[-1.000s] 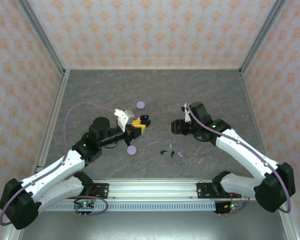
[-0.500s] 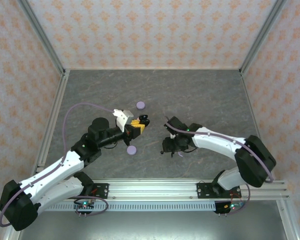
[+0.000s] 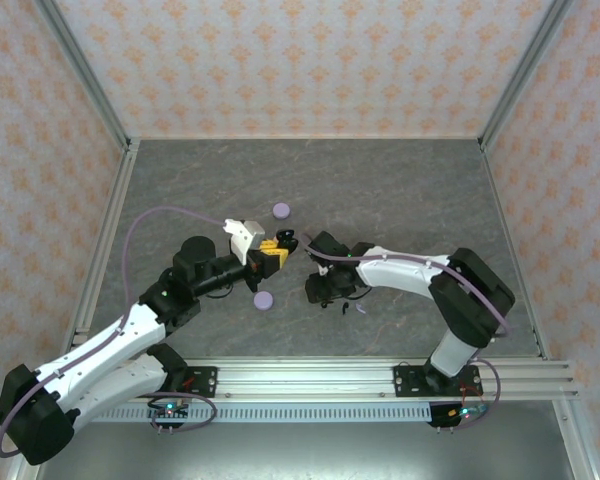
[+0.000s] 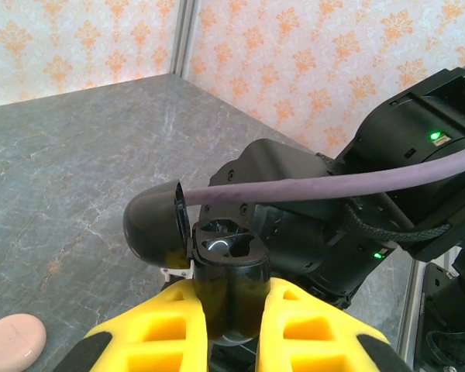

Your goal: Insert wireless bluetooth earbuds into charging case

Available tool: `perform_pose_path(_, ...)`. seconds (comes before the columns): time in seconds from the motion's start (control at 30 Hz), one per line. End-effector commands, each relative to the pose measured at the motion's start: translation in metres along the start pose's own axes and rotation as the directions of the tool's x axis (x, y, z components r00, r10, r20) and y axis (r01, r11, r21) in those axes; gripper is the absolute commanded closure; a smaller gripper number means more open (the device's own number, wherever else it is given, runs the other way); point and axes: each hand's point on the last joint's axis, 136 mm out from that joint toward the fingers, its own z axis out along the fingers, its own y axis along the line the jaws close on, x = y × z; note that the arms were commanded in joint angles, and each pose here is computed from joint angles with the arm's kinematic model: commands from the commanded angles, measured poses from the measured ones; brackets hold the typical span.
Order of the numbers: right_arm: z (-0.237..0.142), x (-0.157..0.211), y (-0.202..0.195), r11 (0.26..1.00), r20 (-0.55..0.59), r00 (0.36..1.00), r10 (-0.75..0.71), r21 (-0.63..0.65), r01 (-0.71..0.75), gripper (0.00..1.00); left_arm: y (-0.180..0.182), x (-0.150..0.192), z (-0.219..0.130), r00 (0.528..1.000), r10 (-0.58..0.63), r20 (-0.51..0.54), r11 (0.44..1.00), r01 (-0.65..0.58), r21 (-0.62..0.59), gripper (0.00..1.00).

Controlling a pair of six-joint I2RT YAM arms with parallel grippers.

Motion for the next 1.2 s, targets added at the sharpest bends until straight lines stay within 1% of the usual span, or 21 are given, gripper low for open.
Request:
perform_pose_path(0.0,0.002,0.004,0.002,1.0,-0.023,1.0,-0.007,-0.006,0.007,0.52,0.001,0.001,-0.002,1.0,0.013,0.008,1.0,-0.012,-0.016,0.96)
perform_pose_path(0.33,-0.003,0.037,-0.005,0.998,-0.104,0.993,0.051,-0.021,-0.053,0.56,0.002,0.001,-0.001,1.0,0.015,0.008,1.0,-0.015,-0.023,0.96)
perform_pose_path(0.47,-0.006,0.047,-0.005,0.998,-0.118,0.991,0.058,-0.021,-0.061,0.57,0.002,0.002,-0.001,1.0,0.014,0.006,1.0,-0.014,-0.024,0.96)
perform_pose_path(0.67,-0.007,0.054,0.006,0.993,-0.128,0.99,0.066,-0.085,-0.078,0.58,0.003,0.002,-0.001,1.0,0.015,0.004,1.0,-0.015,-0.026,0.96)
perform_pose_path(0.73,-0.007,0.052,0.007,0.993,-0.119,0.991,0.066,-0.089,-0.077,0.58,0.003,0.002,-0.001,1.0,0.015,0.004,1.0,-0.015,-0.027,0.96)
perform_pose_path(0.97,-0.029,0.02,-0.006,0.999,-0.004,1.0,0.014,0.044,-0.013,0.58,0.002,0.001,-0.002,1.0,0.017,0.003,1.0,-0.017,-0.025,0.96)
perform_pose_path(1.07,-0.029,0.014,-0.01,0.996,-0.004,1.0,0.001,0.092,-0.001,0.58,0.002,0.0,-0.003,1.0,0.019,0.006,1.0,-0.019,-0.025,0.95)
perform_pose_path(1.17,-0.023,0.012,-0.007,0.996,-0.019,1.0,-0.005,0.094,0.006,0.59,0.002,0.0,-0.004,1.0,0.02,0.007,0.999,-0.019,-0.03,0.96)
